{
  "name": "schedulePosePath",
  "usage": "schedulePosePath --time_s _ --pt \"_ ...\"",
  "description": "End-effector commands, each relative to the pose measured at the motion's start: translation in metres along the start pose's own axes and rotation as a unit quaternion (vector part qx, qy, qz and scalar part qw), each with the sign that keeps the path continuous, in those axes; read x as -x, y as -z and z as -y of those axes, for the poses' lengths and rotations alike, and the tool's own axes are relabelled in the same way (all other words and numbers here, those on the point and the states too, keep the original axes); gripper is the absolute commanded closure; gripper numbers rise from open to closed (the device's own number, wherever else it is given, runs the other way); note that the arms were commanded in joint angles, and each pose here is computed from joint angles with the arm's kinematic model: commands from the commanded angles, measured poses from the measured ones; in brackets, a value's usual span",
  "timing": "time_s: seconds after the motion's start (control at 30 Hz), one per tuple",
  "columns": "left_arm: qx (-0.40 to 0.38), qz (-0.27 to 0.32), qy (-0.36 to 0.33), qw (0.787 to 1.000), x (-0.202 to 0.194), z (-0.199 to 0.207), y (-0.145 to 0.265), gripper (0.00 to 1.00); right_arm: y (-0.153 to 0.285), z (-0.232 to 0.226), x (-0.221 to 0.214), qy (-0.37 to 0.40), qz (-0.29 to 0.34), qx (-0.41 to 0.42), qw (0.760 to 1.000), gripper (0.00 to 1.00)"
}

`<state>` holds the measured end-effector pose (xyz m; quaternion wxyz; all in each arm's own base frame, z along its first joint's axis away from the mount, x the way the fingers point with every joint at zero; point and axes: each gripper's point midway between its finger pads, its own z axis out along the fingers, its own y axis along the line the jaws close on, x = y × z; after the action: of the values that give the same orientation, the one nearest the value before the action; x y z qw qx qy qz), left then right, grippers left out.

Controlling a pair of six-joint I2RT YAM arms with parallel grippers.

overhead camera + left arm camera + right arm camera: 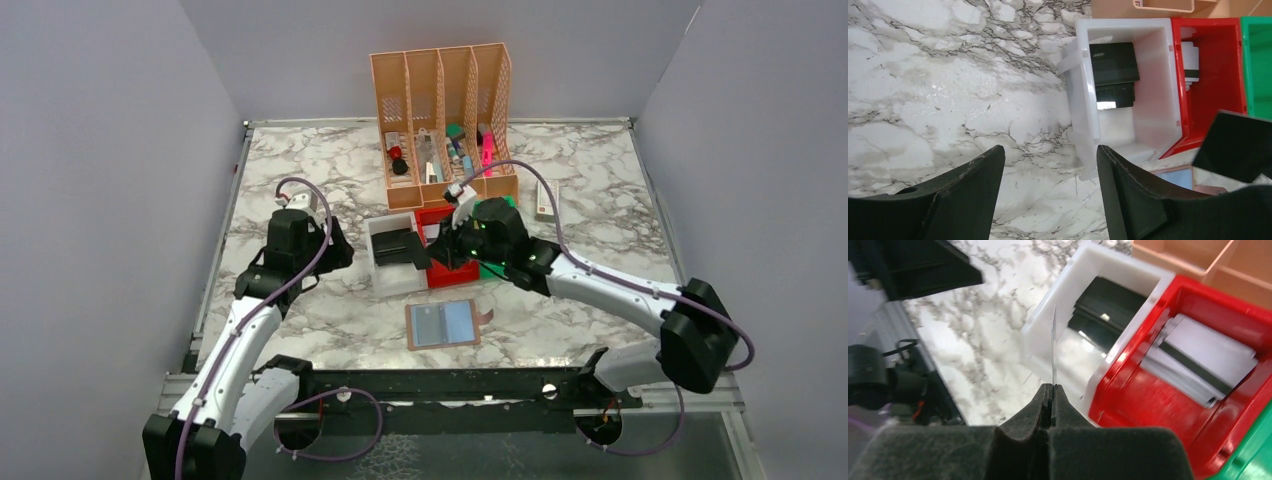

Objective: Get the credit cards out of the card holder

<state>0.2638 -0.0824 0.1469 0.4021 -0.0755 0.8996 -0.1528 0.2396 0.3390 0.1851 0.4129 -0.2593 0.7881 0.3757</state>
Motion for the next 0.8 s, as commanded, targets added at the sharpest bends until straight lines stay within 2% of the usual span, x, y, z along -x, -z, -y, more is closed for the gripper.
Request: schedulePosePath --time_s 0.0,0.17,0.4,0.77 --pt "0.006 0.041 0.002 0.999 0.008 -0.005 0.014 0.28 -0.03 0.02 0.015 0.102 0.007 -0.043 0.994 0.99" --pt "0.009 0.035 0.004 0.999 0.004 -0.007 0.011 0.28 -0.056 0.024 0.025 0.178 0.015 -0.048 0.983 0.99" --pt "0.003 0.034 0.003 0.999 0.003 -0.004 0.012 0.28 -0.074 0.011 0.034 0.282 0.057 -0.041 0.957 0.99" --pt "-0.003 0.038 0.003 0.999 0.003 -0.003 0.014 0.28 -0.089 0.034 0.027 0.456 0.049 -0.077 0.885 0.99"
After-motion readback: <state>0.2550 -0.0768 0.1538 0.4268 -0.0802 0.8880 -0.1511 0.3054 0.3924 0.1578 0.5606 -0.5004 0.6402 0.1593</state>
